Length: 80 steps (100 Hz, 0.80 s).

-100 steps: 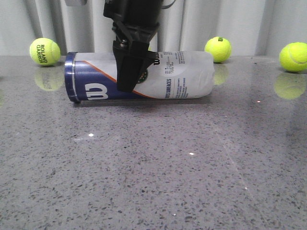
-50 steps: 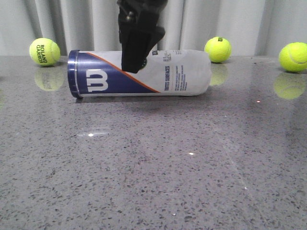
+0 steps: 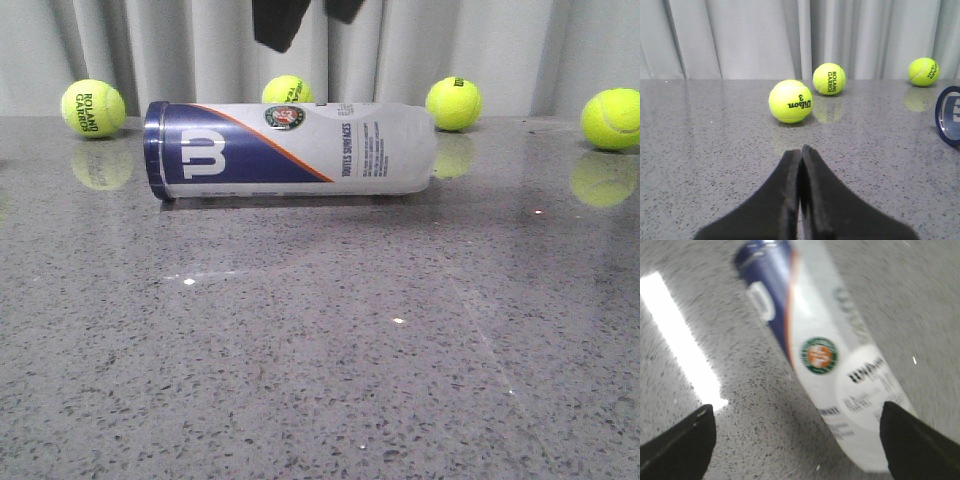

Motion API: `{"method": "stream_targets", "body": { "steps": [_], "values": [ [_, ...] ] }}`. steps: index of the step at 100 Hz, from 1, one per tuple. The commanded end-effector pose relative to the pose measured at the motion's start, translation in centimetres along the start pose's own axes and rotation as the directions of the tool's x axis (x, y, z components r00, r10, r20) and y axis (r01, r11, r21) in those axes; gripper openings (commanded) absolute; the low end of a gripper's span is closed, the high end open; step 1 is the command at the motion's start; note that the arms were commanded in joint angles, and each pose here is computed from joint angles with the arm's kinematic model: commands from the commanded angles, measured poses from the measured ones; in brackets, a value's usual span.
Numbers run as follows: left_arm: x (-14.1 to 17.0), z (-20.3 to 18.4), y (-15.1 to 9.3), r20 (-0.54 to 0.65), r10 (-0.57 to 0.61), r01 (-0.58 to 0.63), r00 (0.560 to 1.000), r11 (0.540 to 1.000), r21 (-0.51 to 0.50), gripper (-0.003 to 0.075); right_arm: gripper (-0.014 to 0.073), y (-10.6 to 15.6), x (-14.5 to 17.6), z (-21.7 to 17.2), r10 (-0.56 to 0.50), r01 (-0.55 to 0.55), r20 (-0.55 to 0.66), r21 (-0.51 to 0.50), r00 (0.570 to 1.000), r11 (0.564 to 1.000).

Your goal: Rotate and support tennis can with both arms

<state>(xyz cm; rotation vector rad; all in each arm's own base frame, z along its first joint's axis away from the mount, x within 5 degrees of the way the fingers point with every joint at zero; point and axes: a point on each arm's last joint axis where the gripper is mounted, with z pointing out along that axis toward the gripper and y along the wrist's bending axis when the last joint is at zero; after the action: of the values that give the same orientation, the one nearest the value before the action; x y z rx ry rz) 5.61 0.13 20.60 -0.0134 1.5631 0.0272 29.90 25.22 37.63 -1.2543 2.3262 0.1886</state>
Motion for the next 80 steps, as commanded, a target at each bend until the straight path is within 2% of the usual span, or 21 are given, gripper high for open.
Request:
{"method": "stream_targets", "body": {
  "steps": [1, 14, 30, 51, 61, 65, 80],
  "values": [
    [0.6, -0.1, 0.0, 0.071, -0.011, 0.011, 0.997, 1.0, 0.004, -0.002, 0.0634, 0.0, 1.3, -3.9, 0.154, -0.153, -0.011, 0.055, 0.988, 0.987],
    [0.6, -0.1, 0.0, 0.071, -0.011, 0.011, 0.997, 1.0, 0.004, -0.002, 0.0534, 0.4, 2.8, -4.2, 0.237, -0.234, -0.038, 0.06, 0.971, 0.97],
    [0.6, -0.1, 0.0, 0.071, -0.011, 0.011, 0.997, 1.0, 0.004, -0.002, 0.034, 1.1, 5.2, -4.7, 0.312, -0.308, -0.069, 0.063, 0.947, 0.949],
    [0.6, -0.1, 0.0, 0.071, -0.011, 0.011, 0.997, 1.0, 0.004, -0.002, 0.0061, 2.0, 8.1, -6.5, 0.374, -0.376, 0.038, 0.057, 0.927, 0.925],
    [0.6, -0.1, 0.0, 0.071, -0.011, 0.011, 0.997, 1.0, 0.004, -0.002, -0.0044, 2.5, 9.7, -7.2, 0.377, -0.382, 0.081, 0.052, 0.923, 0.923],
    [0.6, -0.1, 0.0, 0.071, -0.011, 0.011, 0.997, 1.0, 0.004, -0.002, -0.0073, 2.7, 10.3, -7.7, 0.376, -0.383, 0.112, 0.048, 0.92, 0.923],
    [0.6, -0.1, 0.0, 0.071, -0.011, 0.011, 0.997, 1.0, 0.004, -0.002, -0.0067, 3.6, 12.9, -9.0, 0.37, -0.385, 0.214, 0.036, 0.904, 0.922]
  ]
}}
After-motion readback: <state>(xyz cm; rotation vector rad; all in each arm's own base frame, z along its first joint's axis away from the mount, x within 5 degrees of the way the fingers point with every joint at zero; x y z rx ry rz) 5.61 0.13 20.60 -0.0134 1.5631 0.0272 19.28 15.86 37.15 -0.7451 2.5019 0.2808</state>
